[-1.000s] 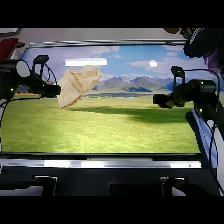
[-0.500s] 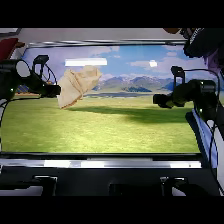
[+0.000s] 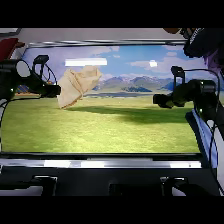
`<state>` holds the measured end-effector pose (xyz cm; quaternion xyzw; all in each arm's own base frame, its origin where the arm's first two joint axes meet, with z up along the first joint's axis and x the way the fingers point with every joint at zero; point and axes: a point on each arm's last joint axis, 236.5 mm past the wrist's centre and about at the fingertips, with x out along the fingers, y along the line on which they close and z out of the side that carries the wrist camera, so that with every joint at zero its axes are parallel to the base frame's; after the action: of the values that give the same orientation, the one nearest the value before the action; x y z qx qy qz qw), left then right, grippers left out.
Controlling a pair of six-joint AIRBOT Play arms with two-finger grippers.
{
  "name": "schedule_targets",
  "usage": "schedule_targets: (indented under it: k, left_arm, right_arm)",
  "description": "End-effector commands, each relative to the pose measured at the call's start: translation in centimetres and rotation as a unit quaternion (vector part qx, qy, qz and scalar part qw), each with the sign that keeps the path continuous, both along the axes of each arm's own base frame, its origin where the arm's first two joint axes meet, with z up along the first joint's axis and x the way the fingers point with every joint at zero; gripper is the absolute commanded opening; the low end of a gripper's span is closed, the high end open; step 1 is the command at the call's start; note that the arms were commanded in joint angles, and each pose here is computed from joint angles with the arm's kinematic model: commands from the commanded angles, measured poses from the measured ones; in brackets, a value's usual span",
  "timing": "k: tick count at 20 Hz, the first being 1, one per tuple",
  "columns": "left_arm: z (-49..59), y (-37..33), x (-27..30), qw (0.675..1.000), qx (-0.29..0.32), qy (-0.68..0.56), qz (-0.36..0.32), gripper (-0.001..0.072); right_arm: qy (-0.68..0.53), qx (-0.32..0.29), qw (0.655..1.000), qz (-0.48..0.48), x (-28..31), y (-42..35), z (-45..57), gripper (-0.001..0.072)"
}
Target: Fold the clothes and pants, and hang the long-sleeved shirts on hangers.
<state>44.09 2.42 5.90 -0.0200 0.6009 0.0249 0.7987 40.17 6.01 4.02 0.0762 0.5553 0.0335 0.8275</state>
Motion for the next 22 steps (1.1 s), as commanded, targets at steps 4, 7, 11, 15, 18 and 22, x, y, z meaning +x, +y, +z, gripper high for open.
schedule_targets:
  k: [4, 7, 11, 15, 18, 22]
  left_arm:
    - [0.3, 0.1, 1.1, 1.0, 0.002, -0.024, 0.0, 0.0219]
    - [0.3, 0.0, 4.6, 0.995, -0.013, -0.086, 0.043, 0.072]
    - [-5.5, 0.3, 9.9, 0.983, -0.048, -0.119, 0.128, 0.072]
    - [-13.4, 0.5, 13.1, 0.976, -0.066, -0.123, 0.169, 0.072]
    - [-15.9, 0.5, 15.0, 0.966, -0.082, -0.148, 0.194, 0.072]
    - [-13.7, -0.3, 14.3, 0.966, -0.099, -0.129, 0.202, 0.0016]
  right_arm:
    - [-0.001, 0.0, 1.0, 0.001, 0.0, 0.0, 0.1, 0.0033]
    - [-0.001, 0.0, 1.0, 0.001, 0.0, 0.0, 0.1, 0.0033]
    - [-0.001, 0.0, 1.0, 0.001, 0.0, 0.0, 0.1, 0.0033]
    - [-0.001, 0.0, 1.0, 0.001, 0.0, 0.0, 0.1, 0.0033]
    - [-0.001, 0.0, 1.0, 0.001, 0.0, 0.0, 0.1, 0.0033]
    - [-0.001, 0.0, 1.0, 0.001, 0.0, 0.0, 0.1, 0.0034]
